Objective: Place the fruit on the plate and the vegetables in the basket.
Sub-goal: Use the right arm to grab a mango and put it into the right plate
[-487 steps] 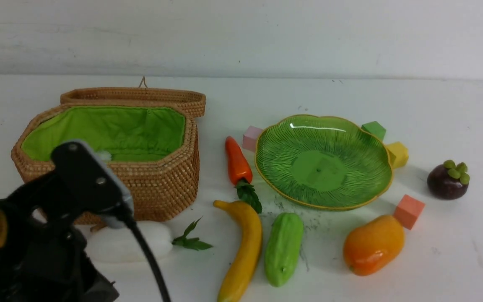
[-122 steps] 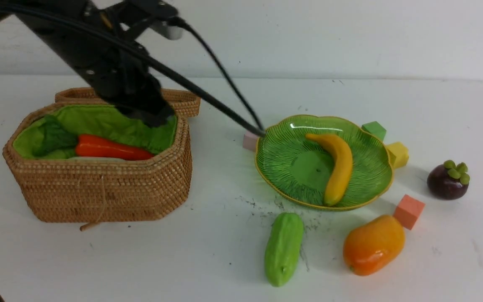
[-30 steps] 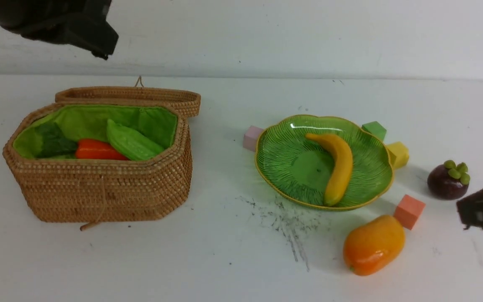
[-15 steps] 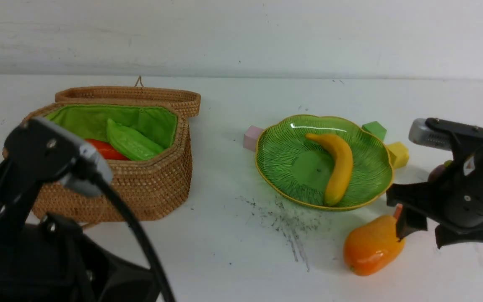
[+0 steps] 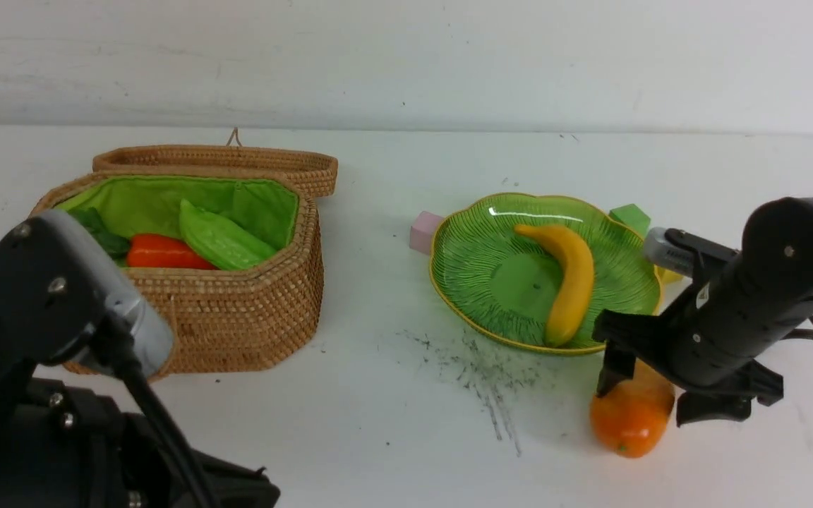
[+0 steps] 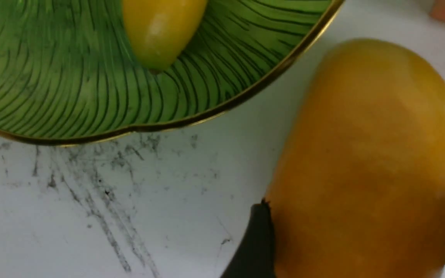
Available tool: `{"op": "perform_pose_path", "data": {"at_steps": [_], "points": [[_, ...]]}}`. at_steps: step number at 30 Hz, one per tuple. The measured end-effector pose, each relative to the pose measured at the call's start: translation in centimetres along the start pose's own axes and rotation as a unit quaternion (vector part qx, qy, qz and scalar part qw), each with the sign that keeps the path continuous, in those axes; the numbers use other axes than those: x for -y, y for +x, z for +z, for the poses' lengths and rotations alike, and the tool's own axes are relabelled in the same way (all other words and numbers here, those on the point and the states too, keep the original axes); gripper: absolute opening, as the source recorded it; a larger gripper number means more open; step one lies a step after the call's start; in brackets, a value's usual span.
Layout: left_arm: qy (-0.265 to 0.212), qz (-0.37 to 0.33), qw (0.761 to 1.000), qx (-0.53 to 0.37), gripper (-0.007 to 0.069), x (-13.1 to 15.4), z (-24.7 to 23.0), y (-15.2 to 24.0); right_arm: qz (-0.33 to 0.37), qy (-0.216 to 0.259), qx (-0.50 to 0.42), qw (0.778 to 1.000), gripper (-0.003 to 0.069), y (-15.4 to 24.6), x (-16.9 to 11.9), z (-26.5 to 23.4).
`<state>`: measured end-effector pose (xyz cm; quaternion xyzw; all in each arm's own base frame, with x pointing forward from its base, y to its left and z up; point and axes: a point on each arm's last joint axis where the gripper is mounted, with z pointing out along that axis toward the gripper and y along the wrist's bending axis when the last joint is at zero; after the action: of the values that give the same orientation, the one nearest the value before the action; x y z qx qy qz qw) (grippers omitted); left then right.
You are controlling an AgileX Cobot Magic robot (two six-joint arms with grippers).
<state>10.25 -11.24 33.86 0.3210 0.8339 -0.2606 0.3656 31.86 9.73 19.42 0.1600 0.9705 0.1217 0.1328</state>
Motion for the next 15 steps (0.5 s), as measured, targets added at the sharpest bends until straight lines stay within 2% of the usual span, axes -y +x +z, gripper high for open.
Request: {"op": "perform_pose_path", "data": {"at_steps": [15], "points": [[0.000, 0.001, 1.000, -0.001, -0.0013, 0.0, 0.0, 0.0, -0.002, 0.011, -0.025, 1.000, 0.0569, -0.2, 0.1, 2.1]]}}
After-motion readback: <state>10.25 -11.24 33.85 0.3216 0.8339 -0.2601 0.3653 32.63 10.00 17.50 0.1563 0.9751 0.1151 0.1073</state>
